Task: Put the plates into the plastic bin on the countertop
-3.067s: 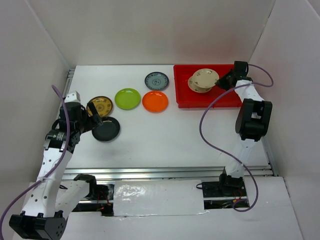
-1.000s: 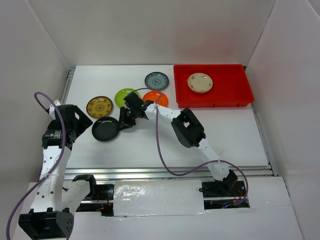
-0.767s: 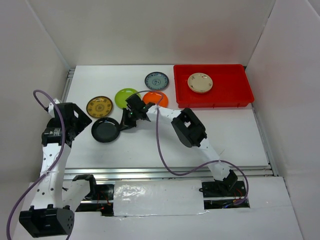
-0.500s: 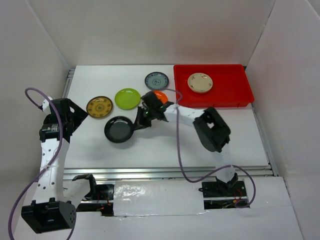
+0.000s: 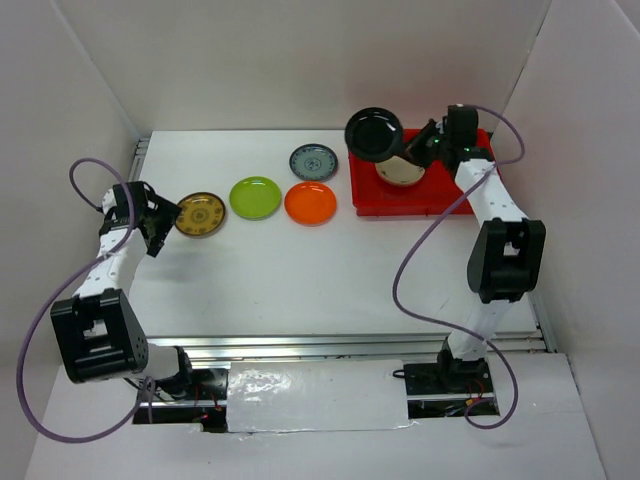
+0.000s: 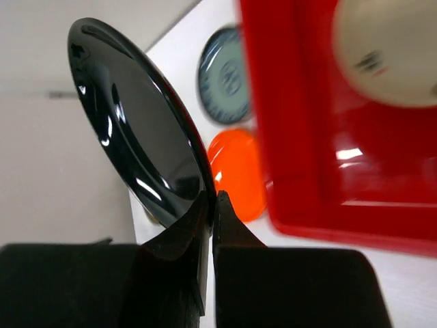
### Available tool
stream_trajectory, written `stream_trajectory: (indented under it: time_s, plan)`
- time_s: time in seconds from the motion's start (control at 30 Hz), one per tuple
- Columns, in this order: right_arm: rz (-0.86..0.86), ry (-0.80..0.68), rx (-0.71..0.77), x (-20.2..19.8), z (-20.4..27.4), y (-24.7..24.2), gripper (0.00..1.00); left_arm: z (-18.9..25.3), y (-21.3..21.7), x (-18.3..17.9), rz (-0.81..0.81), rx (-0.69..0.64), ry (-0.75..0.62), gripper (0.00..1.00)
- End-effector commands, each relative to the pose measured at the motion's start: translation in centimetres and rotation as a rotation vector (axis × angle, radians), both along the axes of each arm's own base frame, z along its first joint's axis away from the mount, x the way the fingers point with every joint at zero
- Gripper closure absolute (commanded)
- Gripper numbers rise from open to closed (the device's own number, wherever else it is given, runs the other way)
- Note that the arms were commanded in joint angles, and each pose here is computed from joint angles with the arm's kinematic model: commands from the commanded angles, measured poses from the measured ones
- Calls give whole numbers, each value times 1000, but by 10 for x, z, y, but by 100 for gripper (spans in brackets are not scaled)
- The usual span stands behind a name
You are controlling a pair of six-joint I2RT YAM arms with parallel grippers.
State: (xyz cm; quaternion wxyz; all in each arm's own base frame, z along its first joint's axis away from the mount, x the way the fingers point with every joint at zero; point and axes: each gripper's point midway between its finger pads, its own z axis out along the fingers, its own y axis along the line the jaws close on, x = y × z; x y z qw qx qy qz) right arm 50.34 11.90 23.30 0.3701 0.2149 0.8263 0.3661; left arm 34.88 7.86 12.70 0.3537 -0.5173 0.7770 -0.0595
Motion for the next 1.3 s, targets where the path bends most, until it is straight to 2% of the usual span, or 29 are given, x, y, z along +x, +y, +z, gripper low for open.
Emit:
stream_trajectory:
  time_s: [0.0, 0.07, 0.1, 0.23, 0.47, 0.5, 0.53, 0.57, 0.6, 0.63, 0.73, 0.93, 1.03, 1.07, 1.23, 1.27]
  plan:
    - [-80, 45, 5, 31, -16, -46, 100, 2, -4, 41, -25, -58, -112, 1]
    - [-139, 68, 26, 55, -28, -78, 100, -5, -6, 50, -49, -83, -94, 1]
    - [-148, 78, 34, 60, -33, -86, 100, -20, -6, 53, -51, -97, -57, 1]
    - [-236, 135, 58, 85, -66, -128, 100, -37, -4, 59, -71, -96, -34, 1]
    - [-213, 160, 59, 92, -88, -129, 98, -40, -4, 63, -81, -93, -19, 1]
    - [-195, 157, 61, 92, -88, -125, 90, -38, -3, 65, -85, -89, -22, 1]
    - [-174, 156, 65, 91, -88, -119, 76, -38, -5, 66, -94, -101, -22, 1]
    - [-159, 150, 63, 90, -88, -115, 55, -42, -6, 65, -96, -106, -11, 1]
    - [-144, 140, 58, 87, -84, -111, 14, -42, -5, 66, -95, -105, -8, 1]
    - [-133, 128, 53, 86, -78, -106, 0, -46, -5, 66, -91, -112, 6, 1]
    - [-98, 71, 47, 74, -54, -93, 0, -56, -6, 63, -83, -126, 37, 1]
    - [-31, -61, 56, 30, 6, -61, 0, -80, -7, 54, -39, -118, 117, 8]
    - [38, -116, 80, 0, 29, -34, 0, -94, -10, 56, -38, -117, 141, 18]
    - [58, -133, 84, -8, 35, -27, 0, -98, -11, 57, -38, -114, 147, 26]
    - [133, -232, 103, -61, 62, 7, 0, -107, -13, 58, -22, -108, 167, 40]
    - [131, -238, 108, -71, 63, 7, 0, -109, -11, 55, -3, -97, 176, 47]
